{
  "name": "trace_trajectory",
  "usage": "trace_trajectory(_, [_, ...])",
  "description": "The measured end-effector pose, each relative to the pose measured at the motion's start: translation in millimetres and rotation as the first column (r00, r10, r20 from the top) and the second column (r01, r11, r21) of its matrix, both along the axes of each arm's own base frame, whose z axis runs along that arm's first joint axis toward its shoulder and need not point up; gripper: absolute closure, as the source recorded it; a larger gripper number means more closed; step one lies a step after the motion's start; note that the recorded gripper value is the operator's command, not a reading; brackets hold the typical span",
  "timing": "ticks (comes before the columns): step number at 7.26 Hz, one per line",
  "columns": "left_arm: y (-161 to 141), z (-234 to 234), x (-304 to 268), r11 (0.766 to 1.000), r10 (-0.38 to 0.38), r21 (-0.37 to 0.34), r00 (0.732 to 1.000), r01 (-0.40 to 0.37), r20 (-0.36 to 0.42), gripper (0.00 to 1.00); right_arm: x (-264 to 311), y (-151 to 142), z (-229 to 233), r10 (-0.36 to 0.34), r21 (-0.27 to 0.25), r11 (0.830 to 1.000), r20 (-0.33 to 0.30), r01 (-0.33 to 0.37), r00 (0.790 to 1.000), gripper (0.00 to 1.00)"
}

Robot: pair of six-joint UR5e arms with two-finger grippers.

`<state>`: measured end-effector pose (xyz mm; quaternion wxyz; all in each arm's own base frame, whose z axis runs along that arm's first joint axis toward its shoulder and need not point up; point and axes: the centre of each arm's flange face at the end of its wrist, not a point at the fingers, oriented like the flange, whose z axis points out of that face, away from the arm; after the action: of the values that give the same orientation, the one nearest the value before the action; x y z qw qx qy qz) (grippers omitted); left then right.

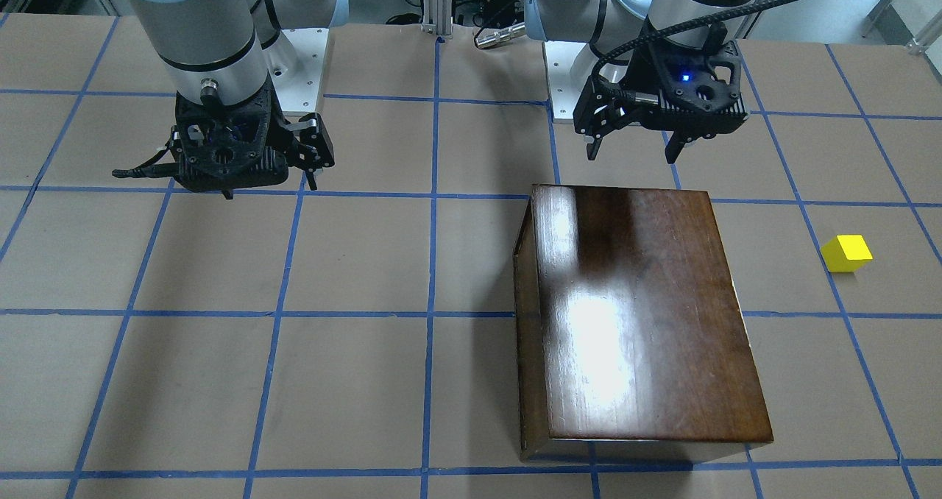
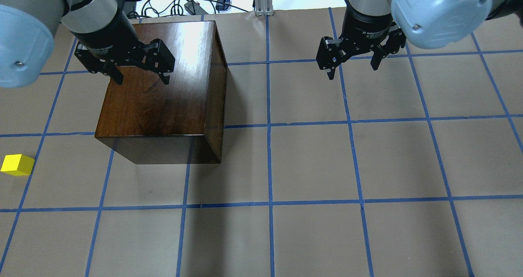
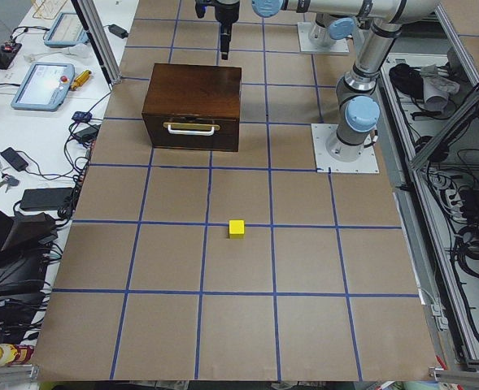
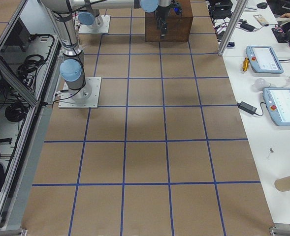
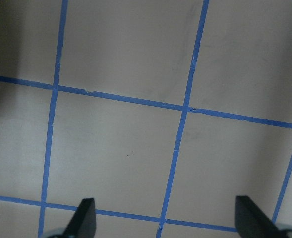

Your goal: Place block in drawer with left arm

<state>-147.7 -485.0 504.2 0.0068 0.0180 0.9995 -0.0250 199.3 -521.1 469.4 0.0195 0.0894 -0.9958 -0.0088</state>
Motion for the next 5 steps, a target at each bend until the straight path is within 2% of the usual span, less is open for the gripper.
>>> trace_trajectory(5, [0.3, -2.1, 0.5, 1.000, 0.000, 0.004, 1.000, 0.000, 0.003, 0.00, 0.0, 0.0, 0.0, -0.001, 0.000, 1.000, 0.000, 0.001, 1.000, 0.00])
